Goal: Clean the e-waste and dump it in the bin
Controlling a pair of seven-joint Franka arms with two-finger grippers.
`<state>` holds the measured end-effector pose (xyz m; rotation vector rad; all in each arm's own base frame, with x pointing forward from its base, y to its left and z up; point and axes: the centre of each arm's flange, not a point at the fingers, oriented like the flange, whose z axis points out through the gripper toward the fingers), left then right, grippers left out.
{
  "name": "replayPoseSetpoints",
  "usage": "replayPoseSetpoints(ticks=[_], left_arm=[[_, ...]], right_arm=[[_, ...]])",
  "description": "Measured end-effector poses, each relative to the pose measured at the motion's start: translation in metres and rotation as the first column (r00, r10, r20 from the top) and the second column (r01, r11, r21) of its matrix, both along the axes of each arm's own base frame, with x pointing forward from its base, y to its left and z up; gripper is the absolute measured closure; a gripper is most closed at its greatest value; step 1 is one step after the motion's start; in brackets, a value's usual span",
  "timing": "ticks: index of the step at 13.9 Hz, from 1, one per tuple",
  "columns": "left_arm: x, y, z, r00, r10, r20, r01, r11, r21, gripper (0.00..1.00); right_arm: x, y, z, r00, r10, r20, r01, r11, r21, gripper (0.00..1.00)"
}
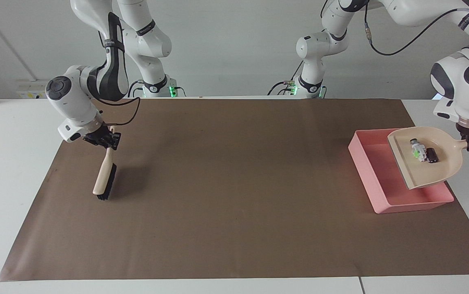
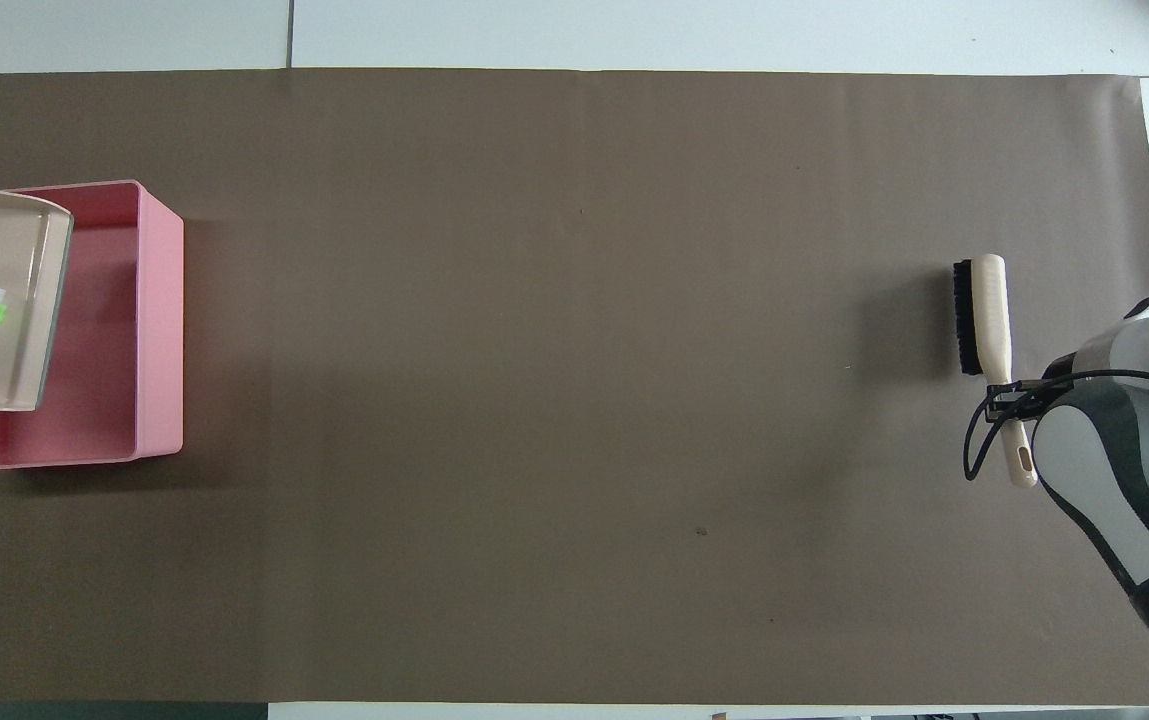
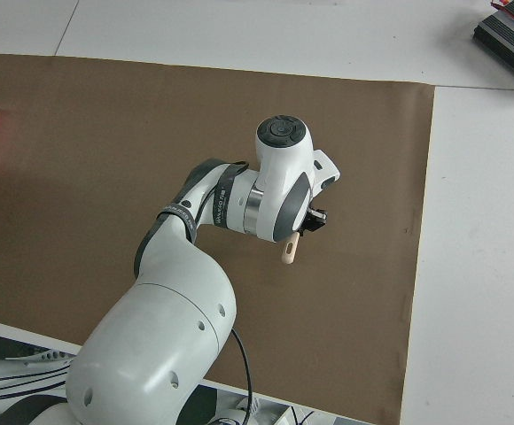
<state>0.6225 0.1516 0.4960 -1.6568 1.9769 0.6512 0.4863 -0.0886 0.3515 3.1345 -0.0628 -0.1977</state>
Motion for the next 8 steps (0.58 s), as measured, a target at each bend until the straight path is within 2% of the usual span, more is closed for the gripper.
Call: replayPoseSetpoints(ticks=[3, 5, 8], left_arm=[[0.001, -0.034, -0.023, 0.999, -0.036, -0.014, 0.038, 0.992, 0.117, 0.67], [-0.003, -0.036, -0.031, 0.999, -0.031, -0.013, 0.033, 0.986, 0.166, 0.67], [-0.009, -0.043, -0.02, 0.999, -0.019, -0.043, 0.029, 0.964, 0.265, 0.67]], right_arm=[[-0.007, 0.001, -0.007, 1.0, 0.025, 0.003, -0.025, 1.0, -0.003, 0.74], [-0.01, 0.001, -0.007, 0.999, 0.032, 0.002, -0.032, 0.999, -0.004, 0.74], [-0.013, 0.001, -0.008, 0.998, 0.068, 0.012, -0.068, 0.998, -0.003, 0.74]])
